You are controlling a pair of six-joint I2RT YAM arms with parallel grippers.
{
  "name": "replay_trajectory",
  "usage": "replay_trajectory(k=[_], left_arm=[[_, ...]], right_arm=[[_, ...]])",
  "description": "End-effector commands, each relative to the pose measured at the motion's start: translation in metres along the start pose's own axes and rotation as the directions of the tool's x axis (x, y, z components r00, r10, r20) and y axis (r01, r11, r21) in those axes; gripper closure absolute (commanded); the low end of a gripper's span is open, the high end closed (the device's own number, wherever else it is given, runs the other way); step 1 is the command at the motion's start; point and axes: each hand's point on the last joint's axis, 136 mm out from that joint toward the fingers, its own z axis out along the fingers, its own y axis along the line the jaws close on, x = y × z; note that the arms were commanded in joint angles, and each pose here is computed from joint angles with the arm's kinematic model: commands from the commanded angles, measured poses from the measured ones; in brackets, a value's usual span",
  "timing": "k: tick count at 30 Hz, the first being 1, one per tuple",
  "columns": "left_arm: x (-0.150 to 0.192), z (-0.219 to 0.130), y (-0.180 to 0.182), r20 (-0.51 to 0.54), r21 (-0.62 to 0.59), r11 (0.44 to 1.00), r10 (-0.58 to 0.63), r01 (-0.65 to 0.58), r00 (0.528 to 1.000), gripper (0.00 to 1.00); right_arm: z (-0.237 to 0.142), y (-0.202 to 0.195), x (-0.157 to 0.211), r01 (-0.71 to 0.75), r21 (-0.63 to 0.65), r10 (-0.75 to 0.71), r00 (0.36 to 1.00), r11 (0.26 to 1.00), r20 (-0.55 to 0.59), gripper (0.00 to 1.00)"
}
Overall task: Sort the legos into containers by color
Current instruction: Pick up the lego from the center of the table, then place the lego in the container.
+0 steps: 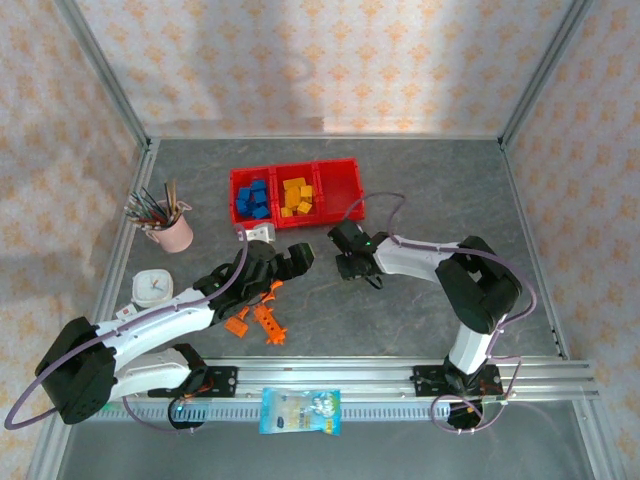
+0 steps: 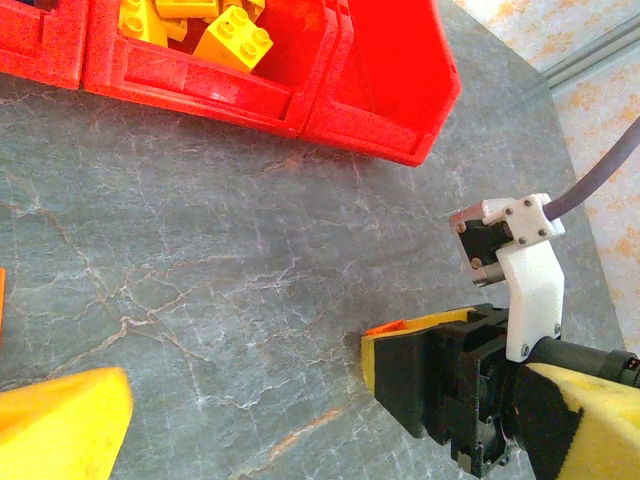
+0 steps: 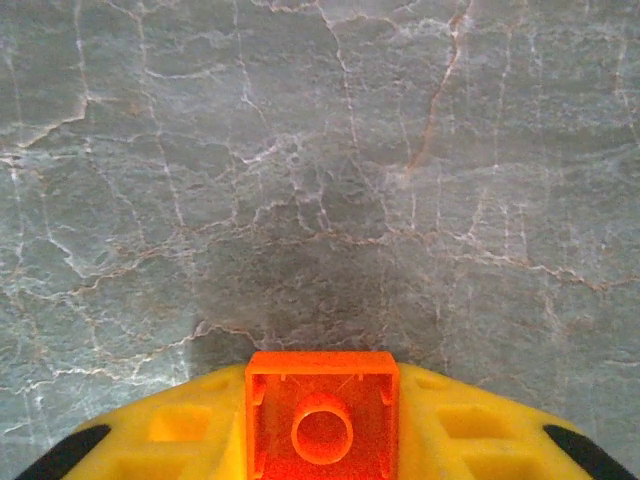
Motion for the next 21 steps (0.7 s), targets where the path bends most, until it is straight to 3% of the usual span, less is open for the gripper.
replay_trajectory(k=[1,9,21], left_arm=[[-0.006,-0.001,-0.002,0.027,-0.009,1.0,0.016,-0.015,1.0,0.01],[-0.027,-0.008,-0.007,0.066,-0.037,0.998,0.061,-0.059,0.996,0.01],[-0.077,-0.003,-0.004,0.12,-0.061,0.997,0.048,-0.041,0.992,0.01]], right_arm=[[-0.012,0.008,-0.018,-0.011,-0.029,0.012,0.999,1.0,0.045,0.7],[-0.04,0.008,-0.068,-0.061,-0.081,0.073,0.986,0.995,0.153,0.7],[-0.046,-0.015,-0.19,-0.173,-0.083,0.192,0.917,0.981,0.351,0.69]])
